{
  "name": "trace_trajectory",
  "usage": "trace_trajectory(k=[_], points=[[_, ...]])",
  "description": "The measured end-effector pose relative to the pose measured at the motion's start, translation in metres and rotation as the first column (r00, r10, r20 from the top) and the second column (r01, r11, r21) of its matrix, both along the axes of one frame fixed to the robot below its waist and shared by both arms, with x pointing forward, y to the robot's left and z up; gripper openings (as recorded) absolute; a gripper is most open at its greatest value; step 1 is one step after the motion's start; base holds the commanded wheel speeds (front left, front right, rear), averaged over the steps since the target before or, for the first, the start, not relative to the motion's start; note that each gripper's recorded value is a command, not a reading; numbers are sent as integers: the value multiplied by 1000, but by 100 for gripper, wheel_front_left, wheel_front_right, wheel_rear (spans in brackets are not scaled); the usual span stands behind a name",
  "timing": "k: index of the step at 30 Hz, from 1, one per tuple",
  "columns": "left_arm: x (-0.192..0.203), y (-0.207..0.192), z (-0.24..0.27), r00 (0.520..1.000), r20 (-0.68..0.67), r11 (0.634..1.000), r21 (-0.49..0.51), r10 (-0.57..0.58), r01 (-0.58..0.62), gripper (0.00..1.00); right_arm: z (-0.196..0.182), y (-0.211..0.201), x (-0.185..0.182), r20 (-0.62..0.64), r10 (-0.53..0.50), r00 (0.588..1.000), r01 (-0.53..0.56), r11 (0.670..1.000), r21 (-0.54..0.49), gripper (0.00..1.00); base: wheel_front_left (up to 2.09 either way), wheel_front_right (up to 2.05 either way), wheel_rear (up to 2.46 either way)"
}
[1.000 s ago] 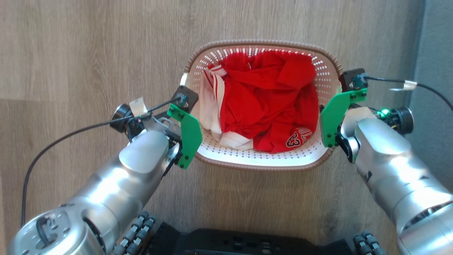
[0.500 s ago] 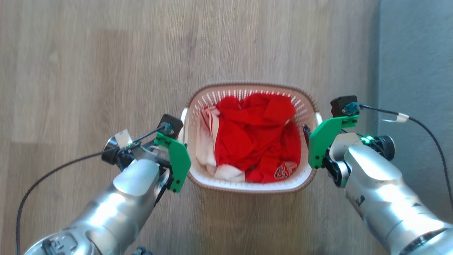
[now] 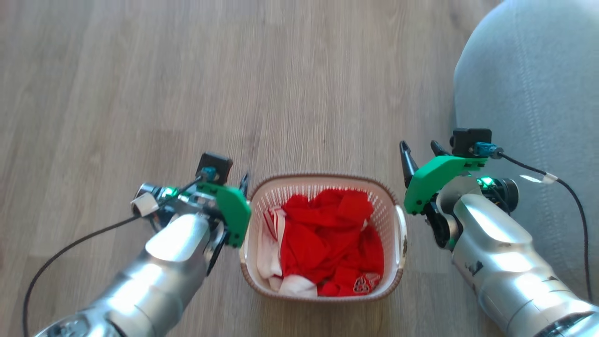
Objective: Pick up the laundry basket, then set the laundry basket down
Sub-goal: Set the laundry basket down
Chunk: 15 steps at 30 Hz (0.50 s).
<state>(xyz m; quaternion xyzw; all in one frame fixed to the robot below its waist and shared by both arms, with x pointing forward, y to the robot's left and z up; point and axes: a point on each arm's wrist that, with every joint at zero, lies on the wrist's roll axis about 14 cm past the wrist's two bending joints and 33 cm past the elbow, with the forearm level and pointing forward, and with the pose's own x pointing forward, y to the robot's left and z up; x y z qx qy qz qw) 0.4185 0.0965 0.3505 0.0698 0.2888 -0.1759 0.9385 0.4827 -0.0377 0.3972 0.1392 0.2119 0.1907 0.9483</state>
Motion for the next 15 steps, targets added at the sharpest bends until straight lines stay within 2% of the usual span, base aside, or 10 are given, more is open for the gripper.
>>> trace_trajectory(k=[3, 6, 11, 15], points=[[17, -10, 43, 990, 137, 999, -43, 16, -10, 100, 33, 2, 3, 84, -17, 996, 13, 999, 42, 100, 0, 0, 0], [31, -11, 88, 958, 284, 997, -75, 33, -13, 100, 77, 1, 10, 205, -48, 978, 28, 995, 99, 100, 0, 0, 0], [32, -5, 170, 835, 537, 987, -155, 118, -40, 100, 139, -9, 7, 401, -96, 911, 39, 988, 146, 100, 0, 0, 0], [14, 1, 200, 761, 626, 977, -211, 169, -44, 100, 167, -20, -8, 505, -125, 854, 51, 986, 158, 100, 0, 0, 0]])
